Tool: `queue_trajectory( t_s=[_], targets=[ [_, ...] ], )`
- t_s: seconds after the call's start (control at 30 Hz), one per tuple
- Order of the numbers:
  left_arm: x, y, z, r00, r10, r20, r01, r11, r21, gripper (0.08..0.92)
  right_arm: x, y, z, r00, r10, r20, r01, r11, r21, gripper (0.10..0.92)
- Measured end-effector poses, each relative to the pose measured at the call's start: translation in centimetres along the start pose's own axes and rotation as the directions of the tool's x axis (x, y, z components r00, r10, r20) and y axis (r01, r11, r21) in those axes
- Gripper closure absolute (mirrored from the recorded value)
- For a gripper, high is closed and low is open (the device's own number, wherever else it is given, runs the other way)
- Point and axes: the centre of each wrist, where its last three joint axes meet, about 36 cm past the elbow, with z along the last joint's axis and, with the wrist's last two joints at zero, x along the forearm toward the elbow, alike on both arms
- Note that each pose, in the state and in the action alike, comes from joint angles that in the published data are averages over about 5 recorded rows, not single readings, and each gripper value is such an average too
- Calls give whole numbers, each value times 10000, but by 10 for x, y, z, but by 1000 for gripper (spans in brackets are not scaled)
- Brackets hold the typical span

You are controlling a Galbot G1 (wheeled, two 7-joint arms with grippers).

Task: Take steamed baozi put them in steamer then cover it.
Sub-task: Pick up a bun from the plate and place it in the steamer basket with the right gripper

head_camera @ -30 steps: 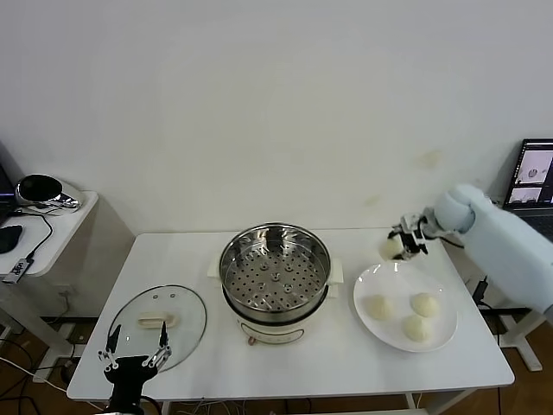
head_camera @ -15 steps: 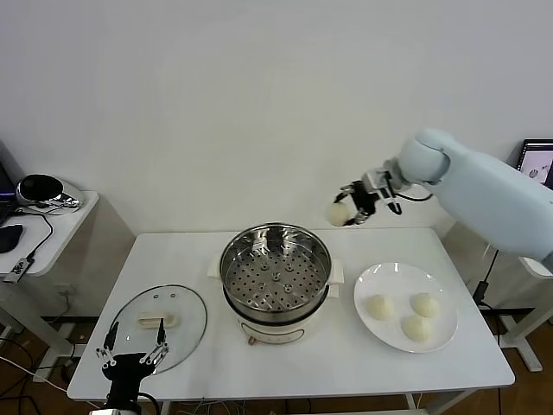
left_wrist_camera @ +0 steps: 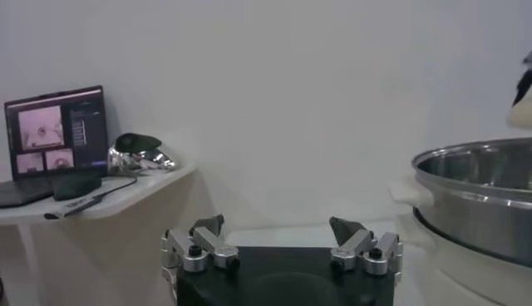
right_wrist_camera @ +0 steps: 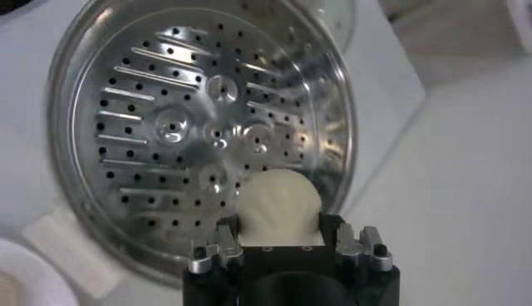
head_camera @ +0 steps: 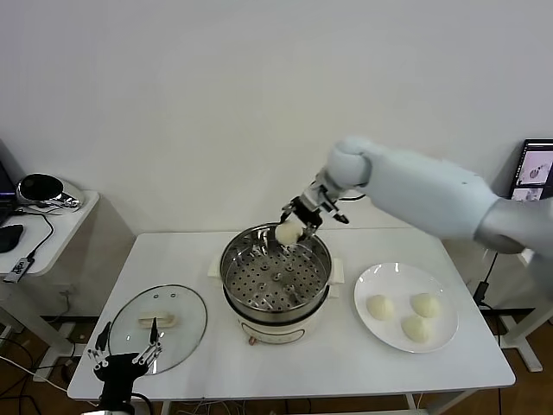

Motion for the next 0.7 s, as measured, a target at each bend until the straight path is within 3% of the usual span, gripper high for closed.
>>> queue_trajectory(
  t_s=[0.53,0.7],
  targets=[
    [1,0,-7,9999,-12,155,11,10000,72,177,-54,-19,-12,9981,-394,-469,500,9663,2526,417],
    [0,0,-7,9998,-21,191,19,9999,120,177,-63,-20,-10,9970,-413,-653,591,9523,2995,349]
  ],
)
